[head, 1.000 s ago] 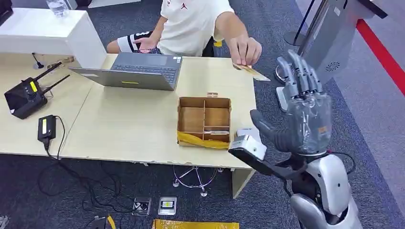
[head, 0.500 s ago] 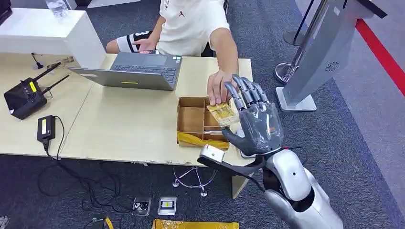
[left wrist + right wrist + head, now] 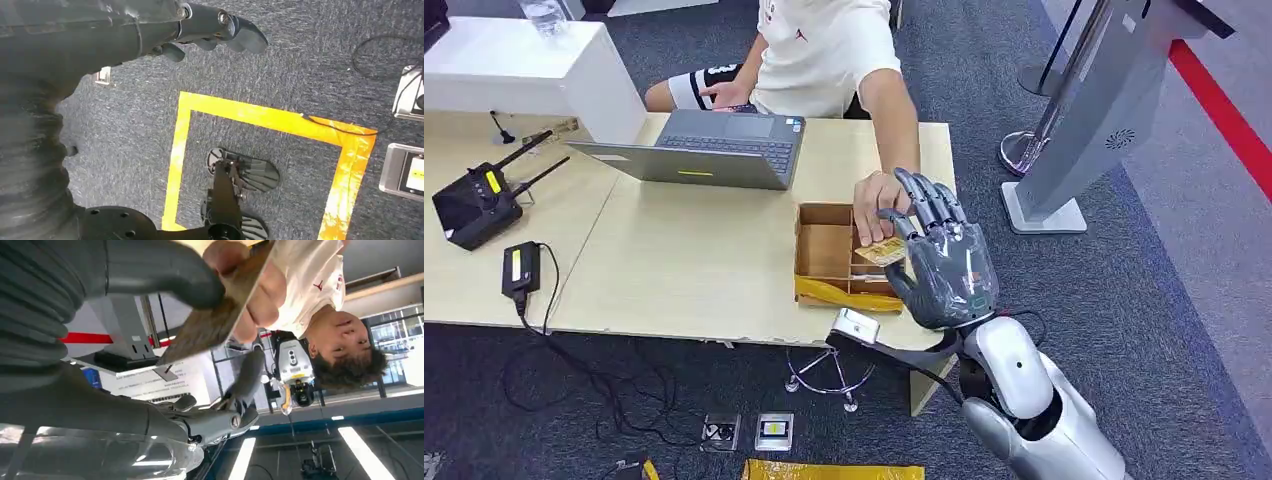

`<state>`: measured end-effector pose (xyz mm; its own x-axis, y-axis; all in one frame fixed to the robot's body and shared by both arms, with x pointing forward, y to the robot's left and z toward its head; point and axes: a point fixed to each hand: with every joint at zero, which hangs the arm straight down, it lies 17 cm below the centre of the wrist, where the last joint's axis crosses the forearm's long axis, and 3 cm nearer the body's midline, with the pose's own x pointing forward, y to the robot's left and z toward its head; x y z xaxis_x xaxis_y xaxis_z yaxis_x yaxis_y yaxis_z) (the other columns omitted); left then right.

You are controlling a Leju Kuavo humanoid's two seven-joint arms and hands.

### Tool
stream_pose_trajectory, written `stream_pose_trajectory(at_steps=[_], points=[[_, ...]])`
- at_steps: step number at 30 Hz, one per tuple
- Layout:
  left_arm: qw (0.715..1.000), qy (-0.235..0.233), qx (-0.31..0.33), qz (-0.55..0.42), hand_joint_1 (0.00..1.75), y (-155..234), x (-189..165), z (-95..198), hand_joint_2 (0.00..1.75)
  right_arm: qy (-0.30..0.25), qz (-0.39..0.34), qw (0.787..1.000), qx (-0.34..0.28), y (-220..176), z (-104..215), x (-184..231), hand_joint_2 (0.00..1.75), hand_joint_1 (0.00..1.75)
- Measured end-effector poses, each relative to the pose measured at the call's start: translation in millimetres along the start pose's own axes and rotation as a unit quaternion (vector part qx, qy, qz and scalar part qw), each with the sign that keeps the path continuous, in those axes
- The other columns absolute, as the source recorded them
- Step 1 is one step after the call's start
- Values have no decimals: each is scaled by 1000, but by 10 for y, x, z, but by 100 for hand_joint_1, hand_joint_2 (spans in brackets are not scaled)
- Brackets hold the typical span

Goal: Pass the card to the sensor for recognition and then transmit it.

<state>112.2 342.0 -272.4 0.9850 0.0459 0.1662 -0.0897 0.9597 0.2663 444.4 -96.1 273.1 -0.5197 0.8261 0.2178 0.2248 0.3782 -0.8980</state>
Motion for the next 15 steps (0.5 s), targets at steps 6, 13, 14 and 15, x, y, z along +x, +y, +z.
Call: stream_pose_trajectory(at_steps=[6,13,14,15], points=[[1000,5,2,2,0,17,-36,-5,175,3,-1,1000,-3,19,9,-25,175,157],[1000,11,6,8,0,41,-69,-11,175,3,-4,1000,-3,46,29,-27,175,161],[1000,11,8,9,0,46,-72,-12,175,3,-7,1000,-4,45,32,-27,175,168],[1000,11,9,9,0,51,-73,-13,175,4,-10,1000,-4,49,38,-28,175,164]])
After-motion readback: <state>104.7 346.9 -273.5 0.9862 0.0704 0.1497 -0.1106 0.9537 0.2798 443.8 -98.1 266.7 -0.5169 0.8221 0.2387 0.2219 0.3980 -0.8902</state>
